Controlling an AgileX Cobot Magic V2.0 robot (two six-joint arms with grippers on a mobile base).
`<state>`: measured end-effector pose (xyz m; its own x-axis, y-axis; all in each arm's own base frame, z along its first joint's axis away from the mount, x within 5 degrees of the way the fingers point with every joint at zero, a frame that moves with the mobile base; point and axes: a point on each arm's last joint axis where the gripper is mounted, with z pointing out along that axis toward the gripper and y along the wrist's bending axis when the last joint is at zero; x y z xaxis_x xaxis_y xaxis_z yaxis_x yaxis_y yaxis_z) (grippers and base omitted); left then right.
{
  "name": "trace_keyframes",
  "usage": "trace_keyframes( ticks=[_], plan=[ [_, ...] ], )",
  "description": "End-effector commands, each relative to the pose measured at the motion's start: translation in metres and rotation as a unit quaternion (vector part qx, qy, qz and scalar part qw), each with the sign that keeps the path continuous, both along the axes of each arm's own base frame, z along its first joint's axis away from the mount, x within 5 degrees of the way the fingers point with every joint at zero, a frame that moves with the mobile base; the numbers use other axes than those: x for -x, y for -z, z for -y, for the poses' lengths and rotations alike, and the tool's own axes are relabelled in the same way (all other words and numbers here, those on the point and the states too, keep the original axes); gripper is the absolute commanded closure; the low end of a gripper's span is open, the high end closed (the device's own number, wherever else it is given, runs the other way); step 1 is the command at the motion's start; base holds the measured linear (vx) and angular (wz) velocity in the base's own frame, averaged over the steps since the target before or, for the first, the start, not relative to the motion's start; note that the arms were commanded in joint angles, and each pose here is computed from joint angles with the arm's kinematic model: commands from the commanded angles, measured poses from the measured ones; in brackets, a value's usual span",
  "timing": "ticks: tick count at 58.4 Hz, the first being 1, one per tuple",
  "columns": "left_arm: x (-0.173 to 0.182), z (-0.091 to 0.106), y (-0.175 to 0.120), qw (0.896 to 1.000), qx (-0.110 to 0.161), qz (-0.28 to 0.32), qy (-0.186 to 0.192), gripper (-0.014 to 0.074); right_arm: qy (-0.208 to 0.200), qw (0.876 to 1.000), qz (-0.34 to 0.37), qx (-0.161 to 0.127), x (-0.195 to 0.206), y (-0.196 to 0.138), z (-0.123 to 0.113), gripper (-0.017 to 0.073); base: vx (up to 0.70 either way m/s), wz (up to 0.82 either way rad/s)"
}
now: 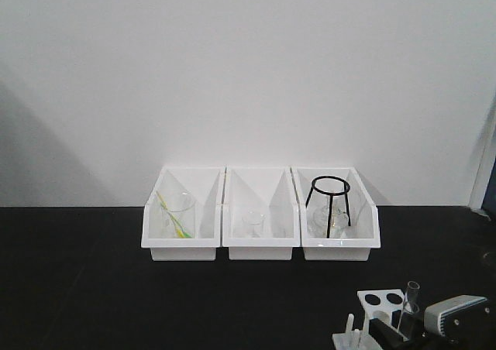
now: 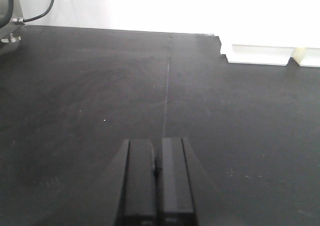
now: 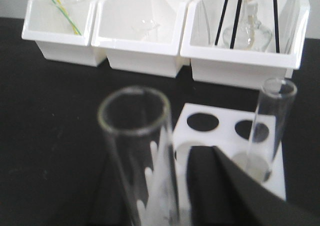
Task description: Flip and reinsert test tube from rack
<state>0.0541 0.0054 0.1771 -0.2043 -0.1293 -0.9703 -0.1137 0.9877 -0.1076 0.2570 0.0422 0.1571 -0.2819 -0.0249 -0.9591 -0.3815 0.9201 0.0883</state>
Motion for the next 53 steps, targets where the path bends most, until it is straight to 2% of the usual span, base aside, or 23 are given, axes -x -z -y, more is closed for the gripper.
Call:
trace_keyframes(
  ticks=[1,9,15,21,29,44,48,53],
  plan=[
    [-0.001,0.001,-0.008,0.999,-0.002,0.048,0.006,0.06,-0.007,0.996,0.083,-0.028,-0.006,-0.024,-0.001,0.0398,0.0,0.0],
    [-0.001,0.001,-0.008,0.999,-0.002,0.048,0.006,0.06,-0.009,0.993,0.113,-0.031,-0.002,-0.038,-0.001,0.0573,0.0,0.0],
    [-0.001,0.001,-0.008,0.999,-0.002,0.048,0.006,0.06,-0.006,0.991,0.132,-0.034,0.002,-0.054,-0.001,0.0573,0.0,0.0],
    [-0.001,0.001,-0.008,0.999,-0.002,0.048,0.006,0.06,0.009,0.992,0.118,-0.039,0.006,-0.07,0.002,0.0572,0.0,0.0],
    [-0.001,0.001,-0.008,0.999,-0.002,0.048,0.006,0.06,0.006,0.993,0.12,-0.014,0.01,-0.103,0.002,0.0572,0.0,0.0],
    [-0.001,0.001,-0.008,0.999,-0.002,0.048,0.006,0.06,0.013,0.99,0.135,-0.037,0.01,-0.175,0.003,0.0571,0.0,0.0],
    [-0.001,0.001,-0.008,0.999,-0.002,0.048,0.006,0.06,0.004,0.99,0.139,-0.027,0.009,-0.188,0.001,0.0571,0.0,0.0],
    [-0.001,0.001,-0.008,0.999,-0.002,0.048,0.006,0.06,-0.014,0.99,0.143,0.0,0.008,-0.198,-0.001,0.0571,0.0,0.0]
  ],
)
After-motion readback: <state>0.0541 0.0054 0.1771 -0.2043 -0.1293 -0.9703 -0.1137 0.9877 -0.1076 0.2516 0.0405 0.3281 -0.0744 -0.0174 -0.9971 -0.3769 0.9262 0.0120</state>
